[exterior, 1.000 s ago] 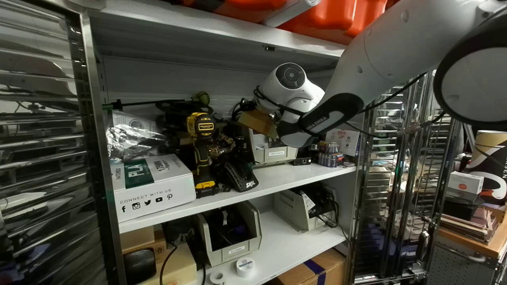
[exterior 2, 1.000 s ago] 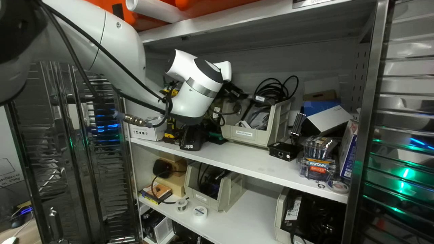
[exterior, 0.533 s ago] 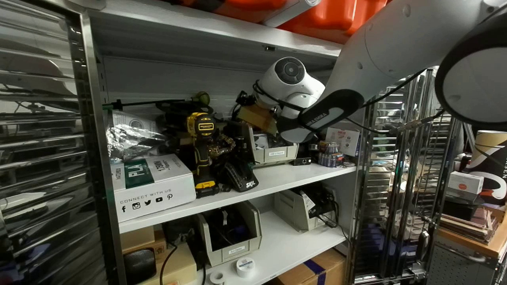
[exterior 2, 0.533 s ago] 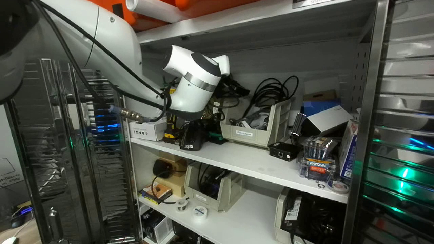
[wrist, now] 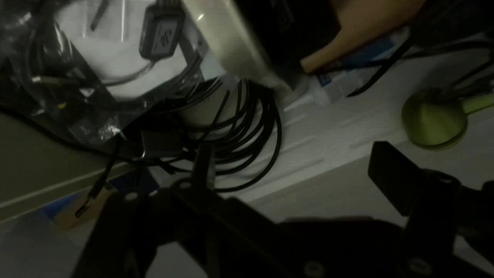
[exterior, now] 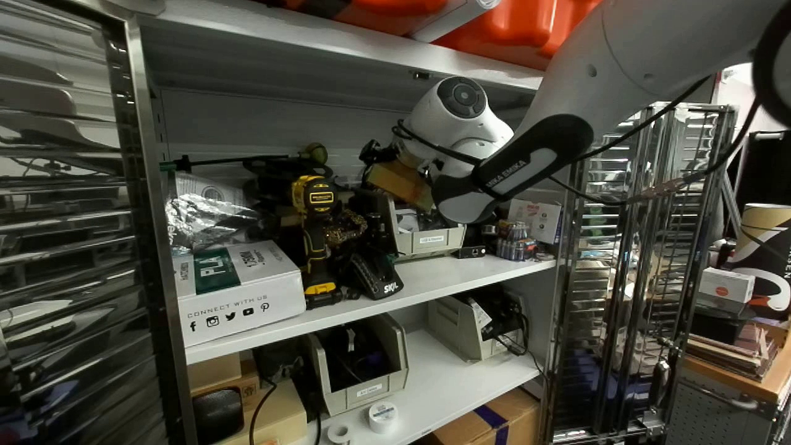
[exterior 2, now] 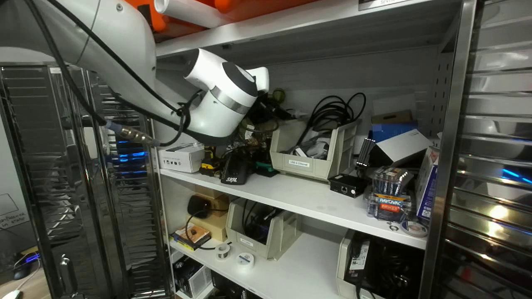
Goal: Pick up the cable and put it in the tool box
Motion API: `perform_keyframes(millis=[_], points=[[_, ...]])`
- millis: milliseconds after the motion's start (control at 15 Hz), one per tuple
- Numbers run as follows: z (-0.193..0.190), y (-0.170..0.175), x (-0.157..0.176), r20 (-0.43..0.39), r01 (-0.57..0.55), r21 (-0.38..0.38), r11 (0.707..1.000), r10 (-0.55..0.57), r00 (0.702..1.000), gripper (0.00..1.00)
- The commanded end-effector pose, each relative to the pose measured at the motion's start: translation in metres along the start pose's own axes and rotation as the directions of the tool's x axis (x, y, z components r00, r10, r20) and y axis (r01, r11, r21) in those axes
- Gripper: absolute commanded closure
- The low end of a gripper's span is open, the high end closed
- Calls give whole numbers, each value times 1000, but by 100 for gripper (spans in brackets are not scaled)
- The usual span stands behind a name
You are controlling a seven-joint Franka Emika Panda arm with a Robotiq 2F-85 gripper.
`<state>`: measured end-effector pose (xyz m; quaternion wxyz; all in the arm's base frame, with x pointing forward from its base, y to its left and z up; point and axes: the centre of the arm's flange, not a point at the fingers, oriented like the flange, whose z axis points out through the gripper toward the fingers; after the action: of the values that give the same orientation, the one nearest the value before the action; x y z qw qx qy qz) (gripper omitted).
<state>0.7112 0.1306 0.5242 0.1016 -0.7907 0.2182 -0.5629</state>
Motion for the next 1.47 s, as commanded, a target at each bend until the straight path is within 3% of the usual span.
perform_keyframes(millis=[0,133,333,533,733,933,1133,1200,1400], points=[[-67,13,-2,184,-11,49,999,2,983,0],[-97,14,-5,277,-4,54,999,-12,961,0],[-129,19,-8,405,28,-16,999,-19,914,0],[-161,39,-5,556,61,-75,995,-9,831,0],[-188,58,16,711,81,-97,992,12,704,0],[-208,89,54,842,86,-81,993,22,539,0],[-216,123,82,923,146,-86,986,24,384,0],[-206,129,22,886,109,-100,989,39,462,0],[-205,142,26,890,115,-121,986,56,453,0]])
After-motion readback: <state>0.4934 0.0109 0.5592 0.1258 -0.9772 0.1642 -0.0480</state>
